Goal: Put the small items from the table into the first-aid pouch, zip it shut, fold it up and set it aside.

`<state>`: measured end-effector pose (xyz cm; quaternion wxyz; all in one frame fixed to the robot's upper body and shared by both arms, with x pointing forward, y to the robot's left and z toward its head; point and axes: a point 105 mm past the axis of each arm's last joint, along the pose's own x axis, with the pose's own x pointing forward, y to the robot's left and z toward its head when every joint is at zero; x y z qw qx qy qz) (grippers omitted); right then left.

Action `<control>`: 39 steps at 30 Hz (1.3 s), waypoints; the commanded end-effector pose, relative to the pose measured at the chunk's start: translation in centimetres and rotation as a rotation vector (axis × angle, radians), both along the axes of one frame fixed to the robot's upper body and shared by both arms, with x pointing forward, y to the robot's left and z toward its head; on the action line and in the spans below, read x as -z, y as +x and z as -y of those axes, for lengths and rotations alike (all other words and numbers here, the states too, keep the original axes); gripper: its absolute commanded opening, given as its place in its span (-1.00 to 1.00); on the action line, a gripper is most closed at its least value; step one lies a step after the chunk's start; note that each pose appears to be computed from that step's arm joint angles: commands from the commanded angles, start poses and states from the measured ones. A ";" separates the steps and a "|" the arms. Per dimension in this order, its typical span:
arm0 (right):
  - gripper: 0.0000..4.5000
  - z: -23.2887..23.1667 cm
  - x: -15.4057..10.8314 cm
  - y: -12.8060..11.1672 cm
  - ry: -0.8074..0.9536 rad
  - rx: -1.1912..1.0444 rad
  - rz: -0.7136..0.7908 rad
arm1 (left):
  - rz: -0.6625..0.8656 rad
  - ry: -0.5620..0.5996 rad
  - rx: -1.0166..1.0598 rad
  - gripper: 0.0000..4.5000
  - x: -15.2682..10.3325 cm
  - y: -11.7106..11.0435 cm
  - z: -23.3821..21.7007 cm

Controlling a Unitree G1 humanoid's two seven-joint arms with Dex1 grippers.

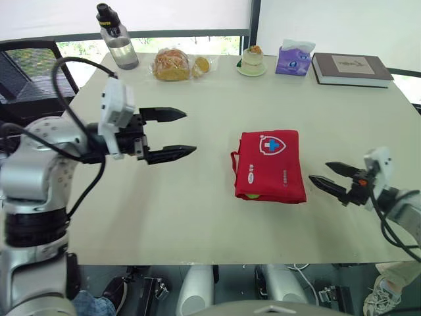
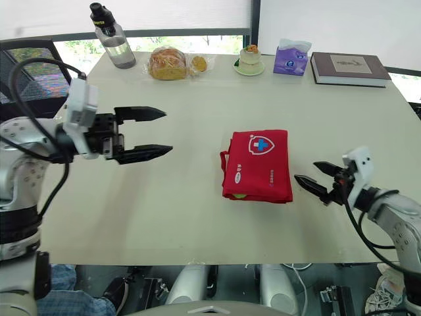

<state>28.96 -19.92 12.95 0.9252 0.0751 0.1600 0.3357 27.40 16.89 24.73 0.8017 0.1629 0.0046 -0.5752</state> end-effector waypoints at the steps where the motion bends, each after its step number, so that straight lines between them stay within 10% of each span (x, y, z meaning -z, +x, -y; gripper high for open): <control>1: 1.00 -1.0 0.1 0.6 -0.003 0.000 -0.072 | 0.018 -0.009 0.032 0.96 -0.8 -1.1 0.9; 11: 1.00 -3.9 2.6 -0.6 -0.002 -0.072 -0.310 | 0.023 -0.034 0.053 0.96 -1.2 -1.3 1.9; 22: -0.98 -5.1 1.0 -0.6 0.147 -0.052 -0.296 | 0.039 -0.050 0.062 1.00 -1.3 -1.0 2.7; 39: -0.98 2.5 -6.1 13.8 0.630 0.852 0.033 | 0.096 -0.200 -0.049 1.00 -3.0 2.3 4.8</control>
